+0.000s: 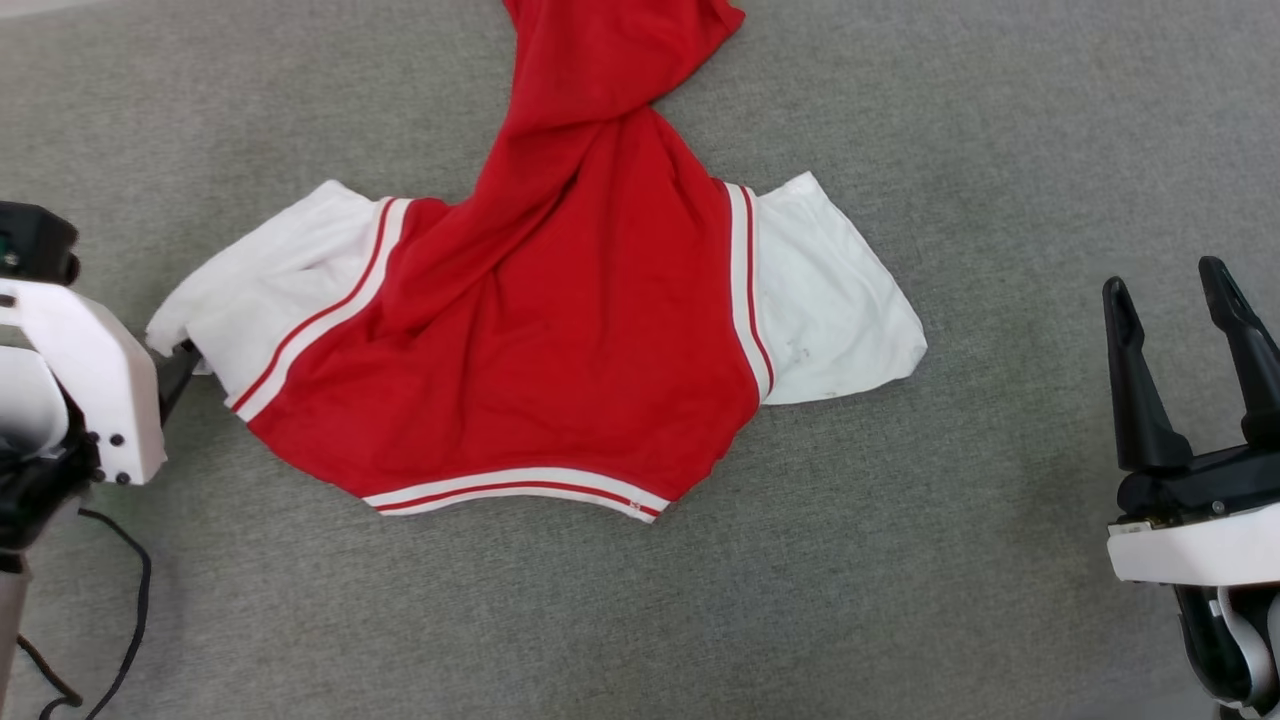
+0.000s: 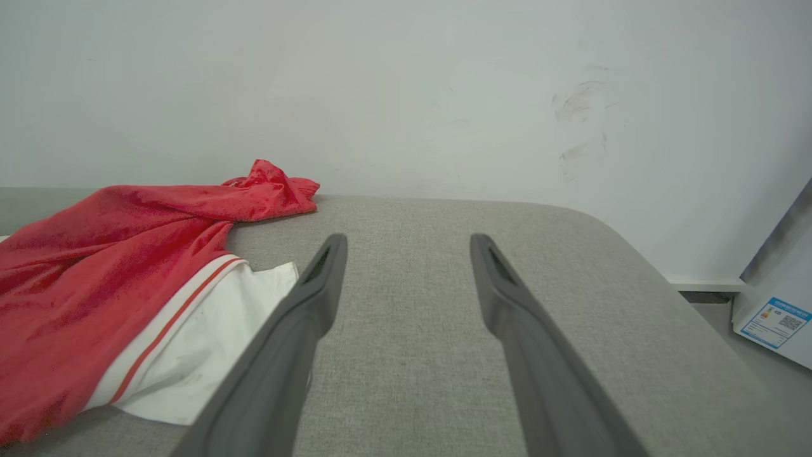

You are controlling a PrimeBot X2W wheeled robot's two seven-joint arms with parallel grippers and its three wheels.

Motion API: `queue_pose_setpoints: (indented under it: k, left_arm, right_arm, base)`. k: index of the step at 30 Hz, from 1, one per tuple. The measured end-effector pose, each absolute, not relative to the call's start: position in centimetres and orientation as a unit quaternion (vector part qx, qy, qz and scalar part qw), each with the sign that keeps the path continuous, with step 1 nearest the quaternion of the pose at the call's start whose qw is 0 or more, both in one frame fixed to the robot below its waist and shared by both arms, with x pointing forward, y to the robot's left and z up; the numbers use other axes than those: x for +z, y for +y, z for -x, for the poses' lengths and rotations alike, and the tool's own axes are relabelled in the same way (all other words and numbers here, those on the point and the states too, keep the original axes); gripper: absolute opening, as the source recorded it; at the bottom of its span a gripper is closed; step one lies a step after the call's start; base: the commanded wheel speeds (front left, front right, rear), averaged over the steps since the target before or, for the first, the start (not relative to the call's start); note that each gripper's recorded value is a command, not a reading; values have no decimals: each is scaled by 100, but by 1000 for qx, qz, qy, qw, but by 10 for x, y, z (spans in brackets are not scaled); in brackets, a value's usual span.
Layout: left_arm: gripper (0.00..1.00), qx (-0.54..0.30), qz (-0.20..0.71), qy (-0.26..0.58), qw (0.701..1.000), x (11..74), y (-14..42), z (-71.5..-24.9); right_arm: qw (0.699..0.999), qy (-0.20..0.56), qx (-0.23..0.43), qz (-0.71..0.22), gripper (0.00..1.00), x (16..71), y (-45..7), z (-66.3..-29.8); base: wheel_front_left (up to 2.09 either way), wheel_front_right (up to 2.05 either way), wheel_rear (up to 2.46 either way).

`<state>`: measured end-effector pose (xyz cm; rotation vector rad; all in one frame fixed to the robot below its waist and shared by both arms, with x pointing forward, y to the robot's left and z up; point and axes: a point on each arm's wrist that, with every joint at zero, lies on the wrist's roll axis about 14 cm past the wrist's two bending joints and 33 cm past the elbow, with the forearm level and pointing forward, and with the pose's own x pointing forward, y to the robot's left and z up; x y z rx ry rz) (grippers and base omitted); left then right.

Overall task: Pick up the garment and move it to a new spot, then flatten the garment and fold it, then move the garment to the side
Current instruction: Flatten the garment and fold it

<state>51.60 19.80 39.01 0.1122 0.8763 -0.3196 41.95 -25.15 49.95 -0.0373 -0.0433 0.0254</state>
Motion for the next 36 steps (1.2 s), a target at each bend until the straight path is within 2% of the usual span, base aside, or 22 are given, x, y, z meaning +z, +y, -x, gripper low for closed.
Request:
queue_pose_setpoints:
  k: [6,7,9,13,18,22,26,27,29,36]
  left_arm:
    - [100,-159,-35,487,858,369,196,-509]
    - [98,-161,-33,490,856,368,195,-509]
    - [0,-162,-28,491,855,366,194,-508]
    - [0,-161,-9,478,863,367,189,-506]
    - [0,-148,-7,434,889,378,195,-504]
    - [0,-142,-2,379,914,402,199,-499]
    - [0,-150,48,310,938,436,187,-489]
    - [0,-148,41,277,949,454,190,-472]
    - [0,-153,41,257,953,466,186,-460]
    - [0,-161,44,208,964,493,170,-419]
  right_arm:
    - [1000,-7,0,19,100,489,-260,-419]
    - [1000,-6,-1,20,100,487,-261,-419]
    - [1000,-3,-1,19,100,485,-261,-420]
    - [1000,1,7,18,100,481,-257,-422]
    - [999,18,15,29,100,478,-257,-422]
    - [997,57,31,37,100,470,-252,-418]
    - [992,99,65,36,100,466,-240,-414]
    - [985,139,91,35,100,464,-230,-413]
    - [978,171,110,33,100,460,-221,-413]
    - [944,298,141,20,100,442,-203,-419]
  base:
    - [0,0,0]
    - [0,0,0]
    - [0,0,0]
    - [0,0,0]
    - [0,0,0]
    - [0,0,0]
    - [0,0,0]
    - [0,0,0]
    - [0,0,0]
    - [0,0,0]
